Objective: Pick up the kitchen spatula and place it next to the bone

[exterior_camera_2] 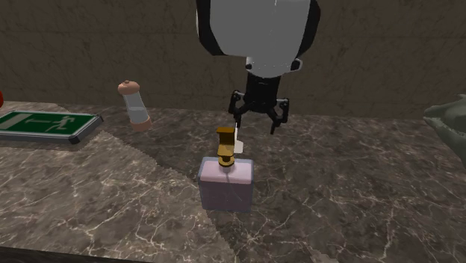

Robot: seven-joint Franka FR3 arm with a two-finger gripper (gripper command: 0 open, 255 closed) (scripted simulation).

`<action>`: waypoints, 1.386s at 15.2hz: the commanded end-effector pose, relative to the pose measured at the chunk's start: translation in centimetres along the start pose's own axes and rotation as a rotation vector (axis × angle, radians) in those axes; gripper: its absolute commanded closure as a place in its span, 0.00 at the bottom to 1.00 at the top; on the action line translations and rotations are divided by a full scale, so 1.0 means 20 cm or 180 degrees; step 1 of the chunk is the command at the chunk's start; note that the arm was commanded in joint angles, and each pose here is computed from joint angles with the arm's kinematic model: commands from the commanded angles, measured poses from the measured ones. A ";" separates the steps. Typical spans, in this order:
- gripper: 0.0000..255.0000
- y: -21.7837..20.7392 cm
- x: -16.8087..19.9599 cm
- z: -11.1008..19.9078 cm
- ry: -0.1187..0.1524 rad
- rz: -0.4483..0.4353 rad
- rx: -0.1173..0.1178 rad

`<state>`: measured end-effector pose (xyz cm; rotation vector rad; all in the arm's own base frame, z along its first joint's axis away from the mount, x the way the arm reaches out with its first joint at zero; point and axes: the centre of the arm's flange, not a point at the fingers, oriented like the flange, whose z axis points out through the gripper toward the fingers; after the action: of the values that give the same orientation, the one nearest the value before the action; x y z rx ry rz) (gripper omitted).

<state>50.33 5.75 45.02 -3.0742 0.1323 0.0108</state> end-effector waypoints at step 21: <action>0.00 -0.44 0.74 0.57 0.0228 -0.0421 -0.0191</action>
<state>65.85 13.89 34.65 -3.1372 -0.0689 -0.1030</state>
